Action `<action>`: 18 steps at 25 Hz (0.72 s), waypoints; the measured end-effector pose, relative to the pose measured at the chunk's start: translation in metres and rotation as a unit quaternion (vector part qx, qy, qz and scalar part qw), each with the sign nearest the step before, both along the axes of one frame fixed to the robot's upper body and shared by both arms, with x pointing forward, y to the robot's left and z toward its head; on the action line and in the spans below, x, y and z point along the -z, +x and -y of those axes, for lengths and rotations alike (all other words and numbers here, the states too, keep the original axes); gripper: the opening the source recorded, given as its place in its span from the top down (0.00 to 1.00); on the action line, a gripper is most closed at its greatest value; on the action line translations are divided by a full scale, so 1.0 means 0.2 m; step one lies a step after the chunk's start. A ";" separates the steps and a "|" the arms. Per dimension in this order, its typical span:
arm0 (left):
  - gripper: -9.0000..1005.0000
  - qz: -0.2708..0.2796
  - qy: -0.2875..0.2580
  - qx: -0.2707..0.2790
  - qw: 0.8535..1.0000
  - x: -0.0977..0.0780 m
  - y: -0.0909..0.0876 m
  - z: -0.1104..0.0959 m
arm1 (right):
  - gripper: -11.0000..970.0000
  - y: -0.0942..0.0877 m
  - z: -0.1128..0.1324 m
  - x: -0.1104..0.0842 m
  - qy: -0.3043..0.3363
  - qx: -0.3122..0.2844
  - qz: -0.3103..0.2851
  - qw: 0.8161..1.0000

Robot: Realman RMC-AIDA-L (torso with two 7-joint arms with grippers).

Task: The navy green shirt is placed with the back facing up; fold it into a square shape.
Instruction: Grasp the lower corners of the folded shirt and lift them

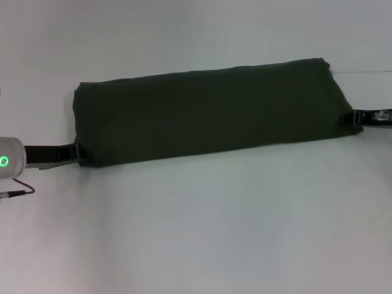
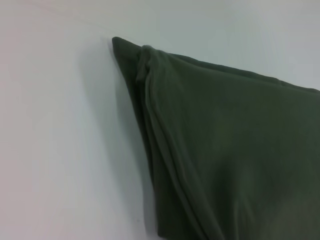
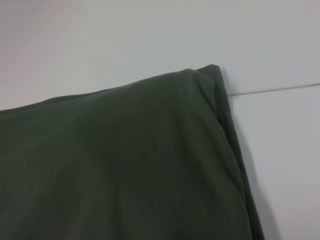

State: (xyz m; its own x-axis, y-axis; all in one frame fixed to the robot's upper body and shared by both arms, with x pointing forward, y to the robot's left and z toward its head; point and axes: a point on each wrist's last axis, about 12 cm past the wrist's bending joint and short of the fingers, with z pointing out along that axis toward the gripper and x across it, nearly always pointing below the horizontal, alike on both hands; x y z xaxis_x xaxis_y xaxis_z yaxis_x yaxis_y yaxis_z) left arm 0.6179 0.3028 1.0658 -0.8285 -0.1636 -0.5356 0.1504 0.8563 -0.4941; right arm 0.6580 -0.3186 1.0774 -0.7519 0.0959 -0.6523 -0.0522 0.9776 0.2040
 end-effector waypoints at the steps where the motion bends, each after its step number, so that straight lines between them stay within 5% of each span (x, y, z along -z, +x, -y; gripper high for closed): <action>1: 0.97 0.000 0.000 0.000 1.000 0.00 0.00 0.00 | 0.67 0.00 0.00 0.00 0.000 0.000 0.000 1.000; 18: 0.97 0.002 0.001 0.000 1.000 0.00 0.00 0.00 | 0.69 0.00 -0.02 0.02 -0.007 -0.002 0.000 1.000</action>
